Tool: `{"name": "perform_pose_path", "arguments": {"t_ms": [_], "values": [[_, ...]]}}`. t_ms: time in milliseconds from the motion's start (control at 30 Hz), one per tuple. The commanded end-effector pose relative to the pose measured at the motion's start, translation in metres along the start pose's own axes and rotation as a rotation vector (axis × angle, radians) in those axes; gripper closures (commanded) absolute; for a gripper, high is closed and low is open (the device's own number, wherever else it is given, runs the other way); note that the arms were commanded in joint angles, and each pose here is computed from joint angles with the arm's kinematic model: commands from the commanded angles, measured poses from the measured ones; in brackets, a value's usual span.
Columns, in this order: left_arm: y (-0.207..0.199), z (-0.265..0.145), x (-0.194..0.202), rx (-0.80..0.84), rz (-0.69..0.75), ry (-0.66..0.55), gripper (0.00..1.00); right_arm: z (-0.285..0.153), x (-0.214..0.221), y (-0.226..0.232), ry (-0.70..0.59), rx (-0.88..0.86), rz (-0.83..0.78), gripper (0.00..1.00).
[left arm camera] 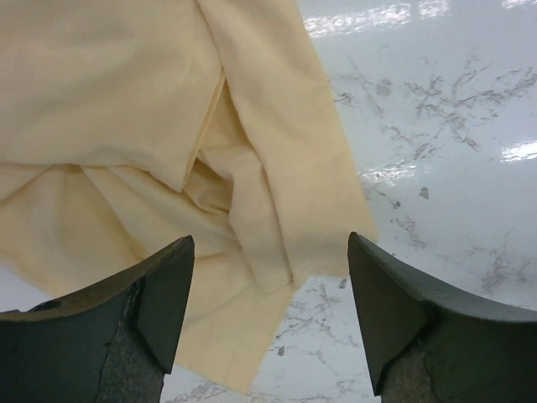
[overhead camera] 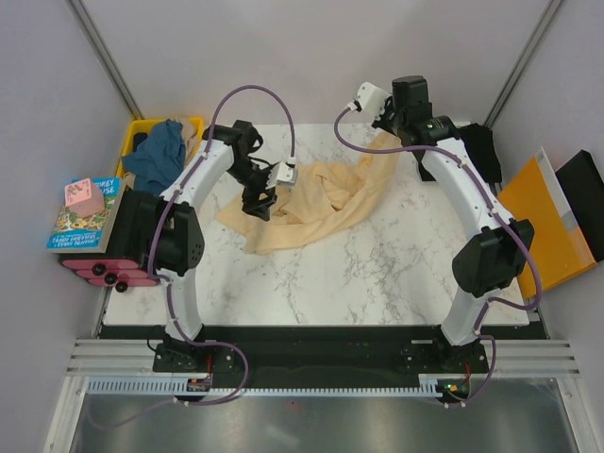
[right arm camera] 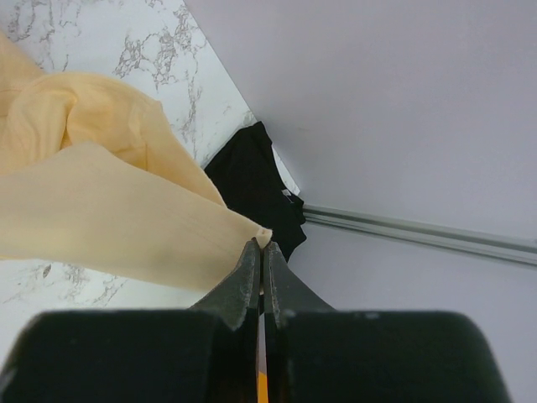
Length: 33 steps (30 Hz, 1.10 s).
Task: Fold and stack the t-shirts
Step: Flatten the tshirt out
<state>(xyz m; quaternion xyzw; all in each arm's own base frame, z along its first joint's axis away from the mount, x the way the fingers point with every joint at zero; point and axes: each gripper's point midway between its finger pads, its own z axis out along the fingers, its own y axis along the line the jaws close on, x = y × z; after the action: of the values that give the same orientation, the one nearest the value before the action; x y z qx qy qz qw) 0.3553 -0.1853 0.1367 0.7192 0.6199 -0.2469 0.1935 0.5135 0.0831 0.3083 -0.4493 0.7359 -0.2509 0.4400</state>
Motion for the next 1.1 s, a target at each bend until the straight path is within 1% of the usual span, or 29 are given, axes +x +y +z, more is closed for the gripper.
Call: {"name": "perform_pose_path", "arguments": {"t_ms": [0,100,167,267,467,767,867,967,1067], "values": [[-0.013,-0.005,0.034,0.102,-0.135,0.052,0.21,-0.009,-0.006,-0.018,-0.022,0.063,0.029,1.0],[-0.011,0.005,0.063,0.137,-0.185,0.104,0.24,-0.008,-0.007,-0.015,-0.025,0.056,0.04,1.0],[-0.02,0.01,0.08,0.193,-0.216,0.129,0.29,-0.009,-0.007,-0.014,-0.023,0.058,0.046,1.0],[-0.036,0.014,0.096,0.243,-0.226,0.169,0.32,-0.009,-0.006,-0.014,-0.019,0.059,0.047,1.0],[-0.056,0.007,0.096,0.264,-0.206,0.169,0.32,-0.005,-0.006,-0.009,-0.016,0.051,0.049,1.0],[-0.069,-0.007,0.087,0.235,-0.187,0.163,0.33,0.001,-0.009,-0.005,-0.015,0.043,0.051,1.0],[-0.069,-0.011,0.084,0.219,-0.183,0.164,0.35,0.003,-0.01,-0.003,-0.015,0.042,0.049,1.0],[-0.067,-0.013,0.077,0.204,-0.184,0.14,0.36,0.006,-0.01,-0.002,-0.015,0.036,0.047,1.0],[-0.073,-0.005,0.075,0.231,-0.192,0.119,0.36,0.007,-0.015,-0.001,-0.026,0.032,0.047,1.0]]}}
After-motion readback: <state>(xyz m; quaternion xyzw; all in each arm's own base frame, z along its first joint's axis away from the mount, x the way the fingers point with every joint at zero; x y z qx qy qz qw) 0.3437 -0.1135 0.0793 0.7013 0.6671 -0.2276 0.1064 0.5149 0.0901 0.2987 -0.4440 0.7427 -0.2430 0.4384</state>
